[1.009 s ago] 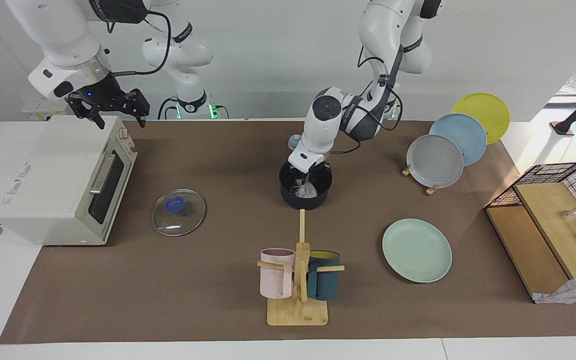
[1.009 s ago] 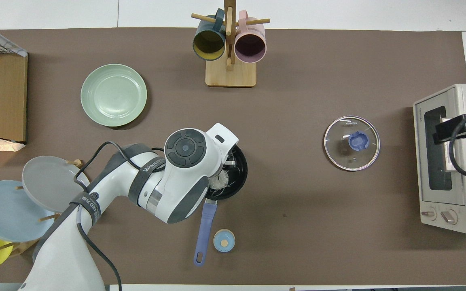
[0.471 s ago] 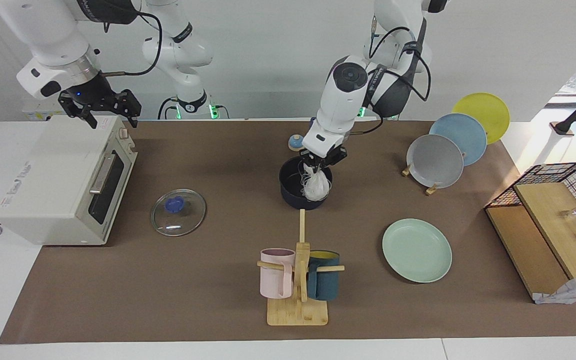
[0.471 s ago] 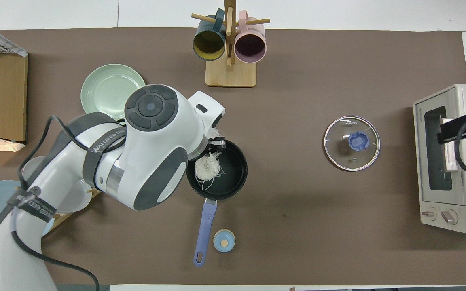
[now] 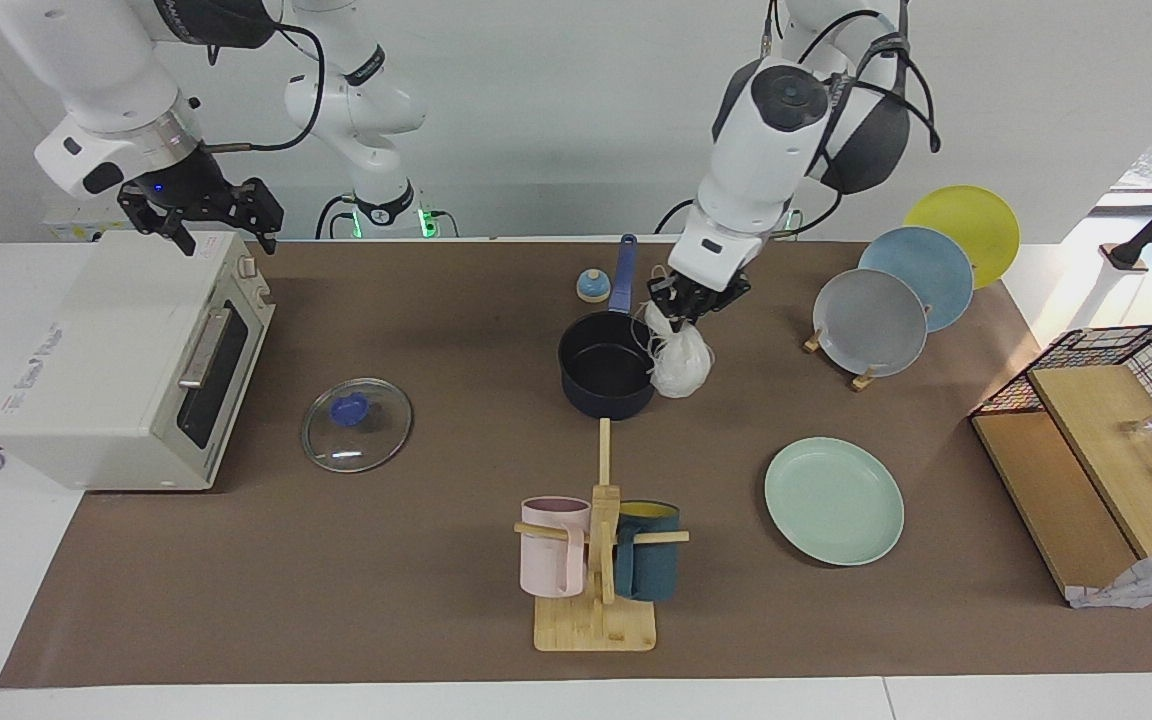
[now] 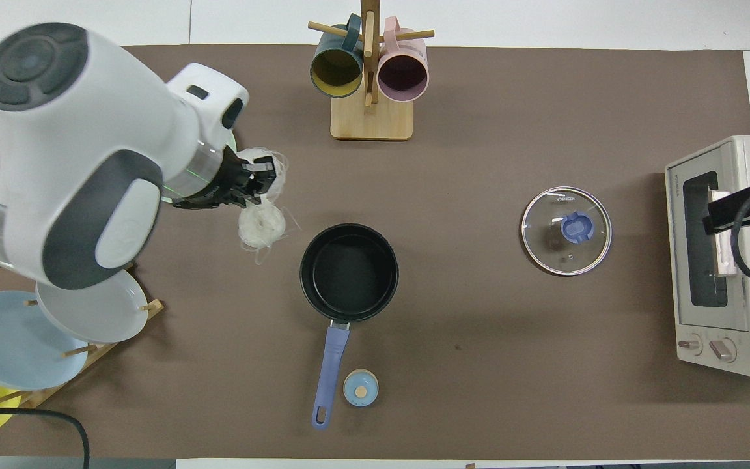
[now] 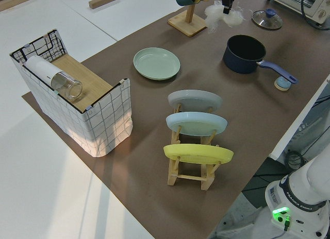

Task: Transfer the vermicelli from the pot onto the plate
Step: 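Lift the vermicelli and carry it over the pale green plate, then lower the vermicelli onto the plate and open the left gripper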

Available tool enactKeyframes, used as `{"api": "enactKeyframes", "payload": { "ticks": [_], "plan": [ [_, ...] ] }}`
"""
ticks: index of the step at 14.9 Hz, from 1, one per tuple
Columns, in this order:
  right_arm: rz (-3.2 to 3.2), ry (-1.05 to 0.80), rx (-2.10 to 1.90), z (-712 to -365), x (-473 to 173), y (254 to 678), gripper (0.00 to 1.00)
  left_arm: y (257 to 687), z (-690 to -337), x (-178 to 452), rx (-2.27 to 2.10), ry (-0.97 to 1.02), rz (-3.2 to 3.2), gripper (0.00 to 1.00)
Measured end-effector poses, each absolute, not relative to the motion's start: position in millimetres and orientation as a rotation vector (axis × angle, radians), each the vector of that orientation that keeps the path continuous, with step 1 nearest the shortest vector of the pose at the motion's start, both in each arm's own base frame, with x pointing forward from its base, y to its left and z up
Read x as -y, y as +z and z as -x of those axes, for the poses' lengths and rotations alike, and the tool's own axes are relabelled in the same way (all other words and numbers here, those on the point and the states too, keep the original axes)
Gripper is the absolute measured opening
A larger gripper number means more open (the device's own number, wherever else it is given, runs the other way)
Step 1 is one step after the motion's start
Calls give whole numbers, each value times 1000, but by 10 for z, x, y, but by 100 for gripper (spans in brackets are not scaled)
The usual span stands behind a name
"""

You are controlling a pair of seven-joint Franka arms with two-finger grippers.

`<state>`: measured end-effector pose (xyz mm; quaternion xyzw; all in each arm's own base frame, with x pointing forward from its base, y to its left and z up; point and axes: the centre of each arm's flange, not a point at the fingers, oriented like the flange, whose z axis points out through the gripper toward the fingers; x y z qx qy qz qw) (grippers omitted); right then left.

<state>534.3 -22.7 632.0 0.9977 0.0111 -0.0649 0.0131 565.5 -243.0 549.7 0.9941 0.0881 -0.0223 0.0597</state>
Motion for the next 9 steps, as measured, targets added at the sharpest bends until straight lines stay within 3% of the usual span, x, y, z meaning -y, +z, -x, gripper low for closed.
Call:
{"api": "enactKeyframes", "payload": {
  "ticks": [5, 9],
  "plan": [
    [-3109, -203, -35, -5342, 227, 6319, 100, 5379, -6129, 1319, -205, 16, -2998, 15],
    [-3109, -204, -35, -5341, 227, 6317, 100, 4833, -6495, 965, -81, 76, -2998, 15]
  ]
}}
